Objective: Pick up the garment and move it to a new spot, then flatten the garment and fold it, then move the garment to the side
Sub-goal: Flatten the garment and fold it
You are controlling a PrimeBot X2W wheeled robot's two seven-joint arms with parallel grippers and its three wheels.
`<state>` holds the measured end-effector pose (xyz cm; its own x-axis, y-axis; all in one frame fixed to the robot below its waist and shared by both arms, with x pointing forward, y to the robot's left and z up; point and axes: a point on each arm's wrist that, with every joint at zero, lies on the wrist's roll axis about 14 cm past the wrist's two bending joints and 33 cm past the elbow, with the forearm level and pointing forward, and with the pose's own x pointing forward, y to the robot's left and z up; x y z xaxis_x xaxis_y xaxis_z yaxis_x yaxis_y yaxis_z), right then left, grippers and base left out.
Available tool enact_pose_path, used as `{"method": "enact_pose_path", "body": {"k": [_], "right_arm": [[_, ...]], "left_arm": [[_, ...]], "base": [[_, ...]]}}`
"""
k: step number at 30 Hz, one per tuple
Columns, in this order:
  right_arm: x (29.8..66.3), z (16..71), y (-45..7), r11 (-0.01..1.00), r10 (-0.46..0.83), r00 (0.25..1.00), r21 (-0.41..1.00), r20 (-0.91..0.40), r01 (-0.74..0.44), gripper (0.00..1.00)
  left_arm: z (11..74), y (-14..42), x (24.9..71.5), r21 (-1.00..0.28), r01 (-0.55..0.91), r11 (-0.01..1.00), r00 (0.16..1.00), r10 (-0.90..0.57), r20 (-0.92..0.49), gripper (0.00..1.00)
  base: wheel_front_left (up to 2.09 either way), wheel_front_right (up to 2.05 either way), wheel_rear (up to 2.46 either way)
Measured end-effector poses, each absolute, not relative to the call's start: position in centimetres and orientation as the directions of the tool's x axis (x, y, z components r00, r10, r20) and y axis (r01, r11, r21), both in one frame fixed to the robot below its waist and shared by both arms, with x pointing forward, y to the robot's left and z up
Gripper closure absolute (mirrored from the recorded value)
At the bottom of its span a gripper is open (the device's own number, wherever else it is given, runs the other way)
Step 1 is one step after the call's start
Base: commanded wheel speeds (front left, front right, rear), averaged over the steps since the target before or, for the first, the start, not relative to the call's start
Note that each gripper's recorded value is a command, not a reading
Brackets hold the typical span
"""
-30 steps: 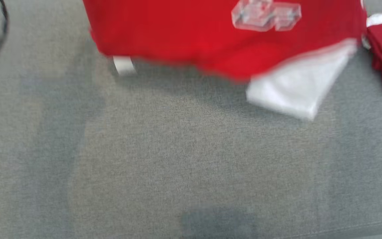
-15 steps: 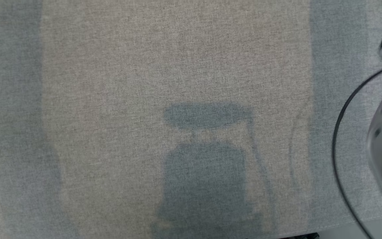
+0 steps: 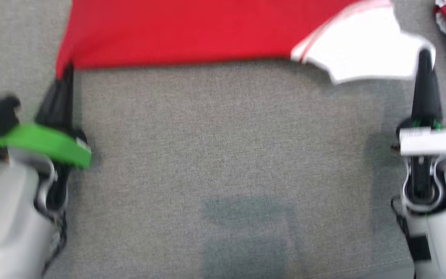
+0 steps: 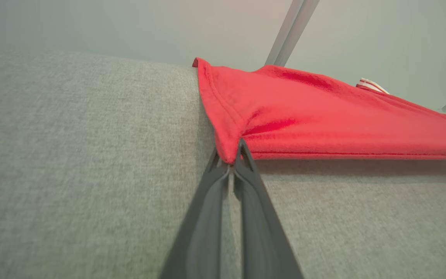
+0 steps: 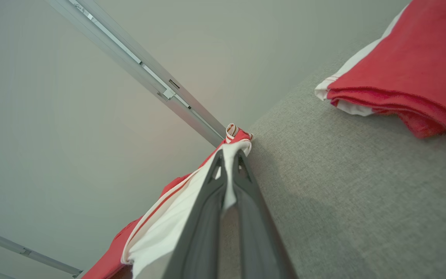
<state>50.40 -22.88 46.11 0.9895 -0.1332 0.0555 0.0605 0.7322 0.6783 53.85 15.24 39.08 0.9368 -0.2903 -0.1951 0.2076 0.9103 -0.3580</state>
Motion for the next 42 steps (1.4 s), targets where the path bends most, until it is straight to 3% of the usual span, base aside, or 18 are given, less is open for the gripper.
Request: {"method": "enact_pose_path", "body": {"k": [6,12,18,24,33,42], "right_arm": [[42.5,44.5,-23.5,0.712,-0.171,0.984,0.683,-0.057,0.164,1.0],[35.1,41.9,-24.9,0.71,-0.226,0.956,0.641,-0.188,0.294,1.0],[32.0,41.2,-25.5,0.706,-0.248,0.941,0.623,-0.229,0.337,1.0],[33.5,42.5,-24.5,0.714,-0.213,0.96,0.643,-0.18,0.279,1.0],[39.8,47.2,-22.1,0.743,-0.096,0.995,0.662,-0.04,0.098,1.0],[43.8,47.2,-20.5,0.821,-0.006,0.997,0.569,-0.073,0.047,1.0]], "left_arm": [[38.1,16.3,43.1,-0.373,0.072,0.925,0.931,-0.197,-0.308,1.0],[38.7,14.0,33.7,-0.473,-0.046,0.88,0.909,-0.159,-0.384,1.0],[39.6,12.8,29.0,-0.512,-0.097,0.853,0.9,-0.145,-0.411,1.0],[40.7,12.8,28.6,-0.538,-0.084,0.839,0.899,-0.17,-0.404,1.0],[45.5,12.2,34.5,-0.543,0.067,0.837,0.909,-0.275,-0.312,1.0],[46.3,11.4,38.6,-0.492,0.137,0.86,0.876,-0.337,-0.345,1.0]], "base": [[0.0,0.0,0.0],[0.0,0.0,0.0],[0.0,0.0,0.0],[0.0,0.0,0.0],[0.0,0.0,0.0],[0.0,0.0,0.0]]}}
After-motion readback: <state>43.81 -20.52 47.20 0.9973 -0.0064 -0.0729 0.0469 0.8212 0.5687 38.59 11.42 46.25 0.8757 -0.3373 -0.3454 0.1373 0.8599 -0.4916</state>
